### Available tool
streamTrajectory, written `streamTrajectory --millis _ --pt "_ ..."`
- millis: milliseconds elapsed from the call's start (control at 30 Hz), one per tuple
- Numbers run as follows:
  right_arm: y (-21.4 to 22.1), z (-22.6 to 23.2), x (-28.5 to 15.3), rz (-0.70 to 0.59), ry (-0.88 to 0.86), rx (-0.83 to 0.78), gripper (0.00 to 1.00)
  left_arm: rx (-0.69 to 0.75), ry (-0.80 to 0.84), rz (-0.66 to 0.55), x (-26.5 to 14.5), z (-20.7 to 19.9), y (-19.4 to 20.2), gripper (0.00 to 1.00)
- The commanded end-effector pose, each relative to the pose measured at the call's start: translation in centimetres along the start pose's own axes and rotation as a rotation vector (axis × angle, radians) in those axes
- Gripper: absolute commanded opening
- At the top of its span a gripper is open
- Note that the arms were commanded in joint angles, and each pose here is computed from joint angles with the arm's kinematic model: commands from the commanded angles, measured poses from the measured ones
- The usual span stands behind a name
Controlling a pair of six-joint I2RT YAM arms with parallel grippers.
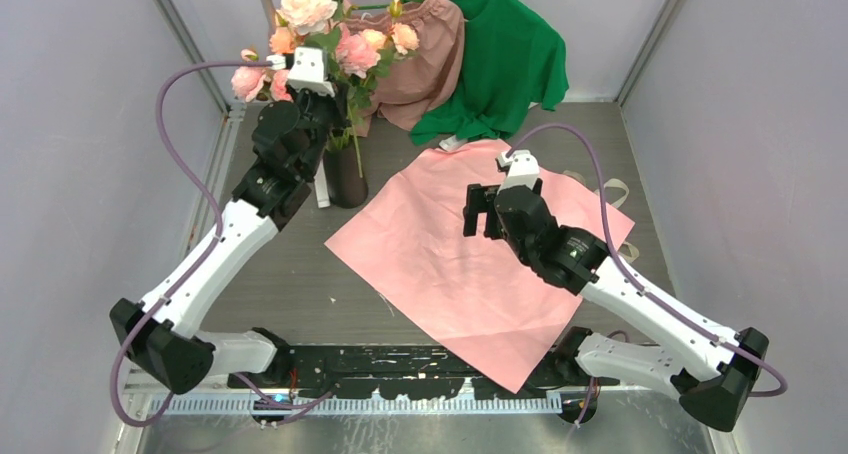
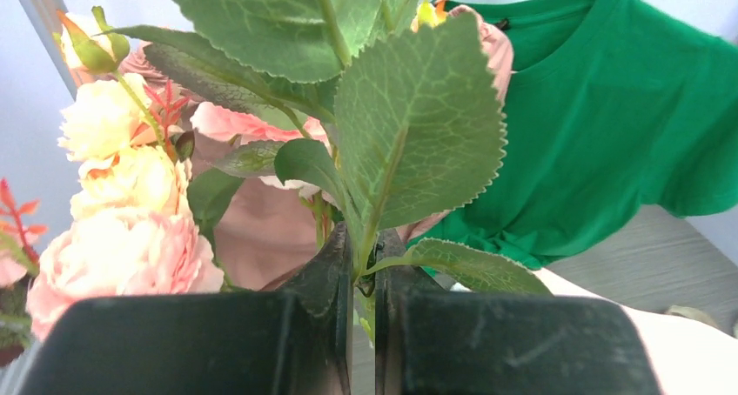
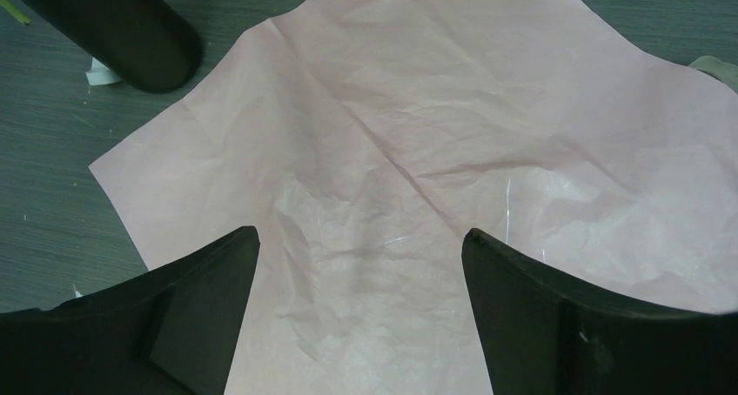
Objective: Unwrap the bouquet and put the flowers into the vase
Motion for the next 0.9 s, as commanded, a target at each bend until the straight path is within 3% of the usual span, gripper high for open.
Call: streamTrajectory --millis 0,533,867 --pt "-0.8 0.7 1.1 -0.025 -0.051 0.039 0.92 0.03 -0.011 -0.141 1.7 0.7 -4.5 0.0" --pt "1.2 0.5 4.4 0.057 -0.068 0.07 0.9 0.052 -0.05 -0.248 4.4 4.5 -8.0 0.0" --pt "1.7 0.0 5.1 0.077 -0.069 0.084 0.9 -0.008 -0.08 -0.154 5.7 6.4 -2.3 0.0"
Point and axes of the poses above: each gripper's point midway between its finger pads, its own x axis out along the fingers, its own z axis along the line the jaws close on, y = z × x, the point moved 3 cm from there along -x, back along the fingers, and after that the axes turned 6 degrees about -x, right-handed, at the moved point
